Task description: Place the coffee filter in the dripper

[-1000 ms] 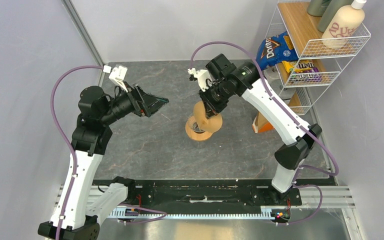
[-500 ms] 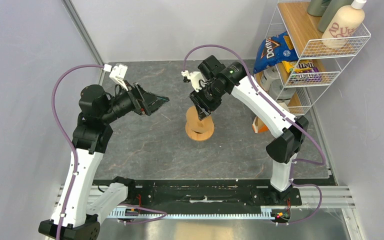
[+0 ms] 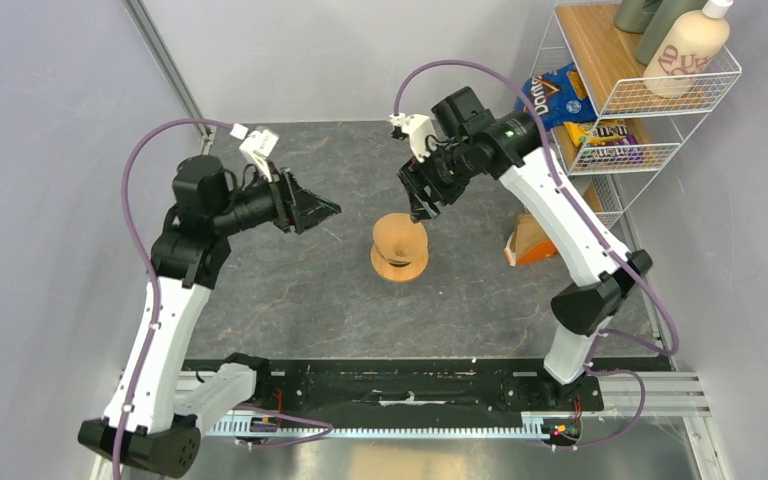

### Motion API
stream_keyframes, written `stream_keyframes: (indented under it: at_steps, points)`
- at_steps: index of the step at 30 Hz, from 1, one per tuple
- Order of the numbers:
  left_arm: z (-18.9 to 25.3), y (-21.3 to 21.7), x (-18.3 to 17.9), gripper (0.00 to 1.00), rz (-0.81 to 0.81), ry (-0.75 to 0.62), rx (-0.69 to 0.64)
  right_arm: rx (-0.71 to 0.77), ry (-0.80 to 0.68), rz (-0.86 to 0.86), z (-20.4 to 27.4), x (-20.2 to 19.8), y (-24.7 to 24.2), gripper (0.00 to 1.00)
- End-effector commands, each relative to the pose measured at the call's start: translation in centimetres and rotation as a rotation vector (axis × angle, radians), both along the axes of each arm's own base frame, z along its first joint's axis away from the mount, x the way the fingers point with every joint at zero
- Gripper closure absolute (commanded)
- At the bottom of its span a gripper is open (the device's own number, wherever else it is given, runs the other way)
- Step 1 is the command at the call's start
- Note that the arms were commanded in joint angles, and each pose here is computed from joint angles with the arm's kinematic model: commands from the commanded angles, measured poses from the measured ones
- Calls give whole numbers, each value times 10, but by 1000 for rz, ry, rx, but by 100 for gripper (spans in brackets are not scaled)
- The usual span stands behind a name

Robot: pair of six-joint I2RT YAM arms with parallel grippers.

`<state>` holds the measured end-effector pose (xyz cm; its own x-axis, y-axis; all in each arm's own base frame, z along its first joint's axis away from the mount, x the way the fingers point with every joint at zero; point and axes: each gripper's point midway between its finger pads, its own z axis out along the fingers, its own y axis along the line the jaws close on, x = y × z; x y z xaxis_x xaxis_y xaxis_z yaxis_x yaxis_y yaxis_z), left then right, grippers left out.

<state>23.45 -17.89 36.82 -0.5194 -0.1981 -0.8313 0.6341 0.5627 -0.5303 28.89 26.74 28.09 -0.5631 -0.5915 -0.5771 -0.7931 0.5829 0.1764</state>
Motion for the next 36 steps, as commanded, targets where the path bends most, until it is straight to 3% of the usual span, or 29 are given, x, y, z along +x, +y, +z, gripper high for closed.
stream_keyframes:
  at_steps: [1,5,8,10,13,16,21,36]
  points:
    - [-16,-13,-14,45,-162,-59,196,69,-73,19,41,-26,-21,25]
    - [-28,-40,-19,59,-276,-54,306,107,-62,-61,52,-29,-41,20]
    - [-43,-60,-19,63,-343,-22,337,129,-71,-97,61,-34,-51,20]
    - [-46,-74,-22,62,-417,1,284,159,-50,-95,62,-42,-54,19]
    - [-37,-101,-35,62,-539,91,92,204,-3,-82,58,-57,-51,21]
    - [-24,-124,-29,59,-555,161,-80,213,-4,-91,59,-62,-53,21]
    - [-37,-146,-17,59,-534,334,-211,212,-68,-126,72,-57,-65,22]
    - [-95,-162,7,55,-507,496,-186,221,-40,-125,66,-62,-66,22]
